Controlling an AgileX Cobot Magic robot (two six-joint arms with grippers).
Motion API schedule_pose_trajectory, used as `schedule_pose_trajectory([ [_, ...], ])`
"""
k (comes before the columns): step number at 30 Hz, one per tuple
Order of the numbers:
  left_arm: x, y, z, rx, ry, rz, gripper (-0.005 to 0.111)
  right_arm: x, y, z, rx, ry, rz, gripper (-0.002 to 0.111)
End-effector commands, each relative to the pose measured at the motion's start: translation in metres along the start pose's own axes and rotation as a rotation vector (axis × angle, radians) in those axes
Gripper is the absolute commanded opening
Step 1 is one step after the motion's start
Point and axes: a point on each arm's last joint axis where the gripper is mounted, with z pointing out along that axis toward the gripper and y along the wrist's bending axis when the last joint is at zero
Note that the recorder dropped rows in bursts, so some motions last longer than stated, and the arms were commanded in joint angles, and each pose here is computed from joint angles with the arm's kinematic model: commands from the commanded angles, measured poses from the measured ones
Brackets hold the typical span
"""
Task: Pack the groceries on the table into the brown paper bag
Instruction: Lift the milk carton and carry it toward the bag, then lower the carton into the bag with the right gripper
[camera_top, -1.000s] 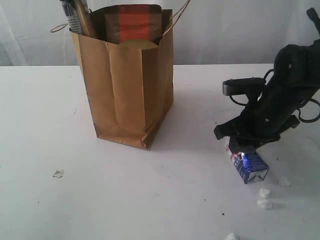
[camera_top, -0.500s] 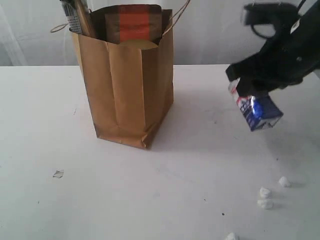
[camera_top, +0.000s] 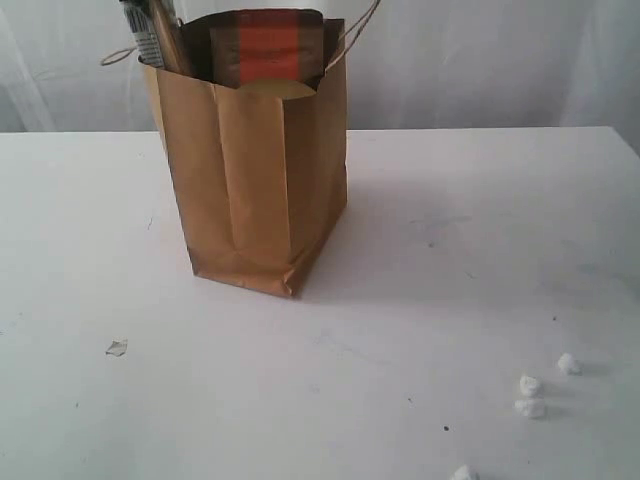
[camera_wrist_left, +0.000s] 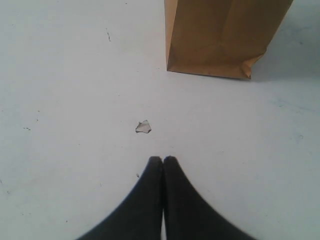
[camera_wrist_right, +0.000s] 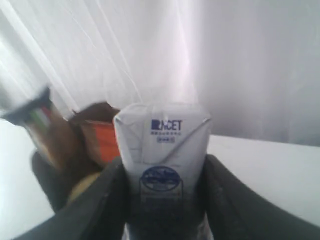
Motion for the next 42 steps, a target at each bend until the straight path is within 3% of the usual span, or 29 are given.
schedule_pose_trajectory([
  [1,0.001,-0.001,0.000,0.007,-0.001,-0.009,0.000,-0.012,0.012,0.010,-0.130,-0.123,0.092,0.016],
  [11,0.001,-0.001,0.000,0.007,-0.001,-0.009,0.000,0.009,0.064,0.058,-0.422,-0.080,0.135,0.016],
  [19,0.001,-0.001,0.000,0.007,-0.001,-0.009,0.000,0.006,0.098,0.072,-0.510,-0.119,0.082,0.016],
  [25,0.001,-0.001,0.000,0.007,-0.001,-0.009,0.000,-0.002,0.107,0.078,-0.503,-0.168,0.088,0.016],
  [29,0.001,-0.001,0.000,0.007,-0.001,-0.009,0.000,-0.001,0.100,0.097,-0.408,-0.225,0.033,0.016],
  [33,0.001,-0.001,0.000,0.007,-0.001,-0.009,0.000,0.012,0.092,0.124,-0.331,-0.219,0.003,0.016],
  [42,0.001,-0.001,0.000,0.007,-0.001,-0.009,0.000,0.056,0.087,0.178,-0.309,-0.079,0.010,0.016],
])
